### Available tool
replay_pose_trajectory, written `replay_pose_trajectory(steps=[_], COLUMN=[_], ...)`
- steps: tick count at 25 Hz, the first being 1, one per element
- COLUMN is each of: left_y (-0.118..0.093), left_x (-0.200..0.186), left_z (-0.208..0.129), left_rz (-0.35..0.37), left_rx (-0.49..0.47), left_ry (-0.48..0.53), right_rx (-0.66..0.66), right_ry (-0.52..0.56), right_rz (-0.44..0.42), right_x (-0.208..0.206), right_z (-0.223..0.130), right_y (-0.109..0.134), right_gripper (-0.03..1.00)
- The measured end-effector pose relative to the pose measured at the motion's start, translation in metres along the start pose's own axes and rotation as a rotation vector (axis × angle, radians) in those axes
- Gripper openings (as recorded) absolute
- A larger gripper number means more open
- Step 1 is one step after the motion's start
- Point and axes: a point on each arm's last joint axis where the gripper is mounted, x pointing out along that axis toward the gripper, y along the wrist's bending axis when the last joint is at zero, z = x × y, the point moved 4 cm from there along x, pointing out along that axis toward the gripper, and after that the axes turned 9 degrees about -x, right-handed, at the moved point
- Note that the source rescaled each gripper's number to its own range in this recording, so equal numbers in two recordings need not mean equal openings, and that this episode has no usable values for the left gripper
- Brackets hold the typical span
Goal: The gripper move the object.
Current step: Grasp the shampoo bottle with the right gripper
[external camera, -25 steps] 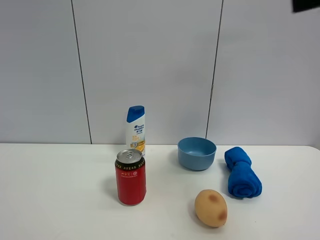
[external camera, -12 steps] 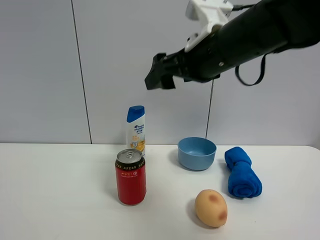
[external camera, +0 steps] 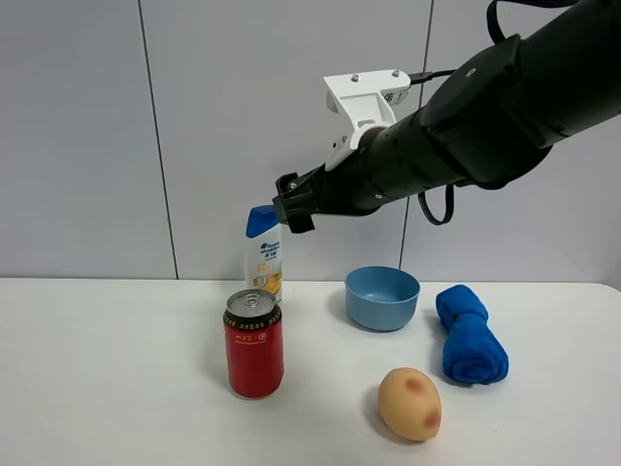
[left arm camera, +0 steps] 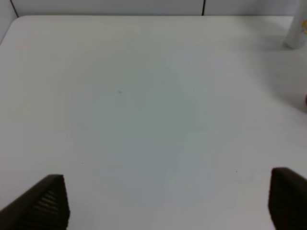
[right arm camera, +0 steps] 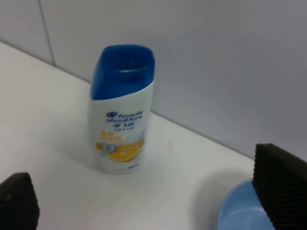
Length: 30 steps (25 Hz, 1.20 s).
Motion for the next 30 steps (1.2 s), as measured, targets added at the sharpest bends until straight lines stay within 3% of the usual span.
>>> replay_pose_trajectory(steps=[6,11,24,30], left_y=[0.000,0.000,0.000,0.000], left_x=[0.000,0.000,0.000,0.000], left_z=[0.000,0.000,0.000,0.000], left_rz=[0.000,-0.002,-0.001,-0.001], left_rx=[0.000,-0.001,-0.001,-0.001], left_ry=[0.000,0.000,0.000,0.000], right_rx=[0.068,0.044,0.076,0.073], right_ry=[0.016,-0.007,-0.019,0.030], right_rz=[0.008,0.034,-0.016,-0.024], right_x=[0.012,0.043,0.065,0.088], right_z=[-0.002,0.010,0.004,-0.022], right_y=[0.002,0.009,0.008,0.015], right_gripper=[0.78,0.78,0.78,0.96])
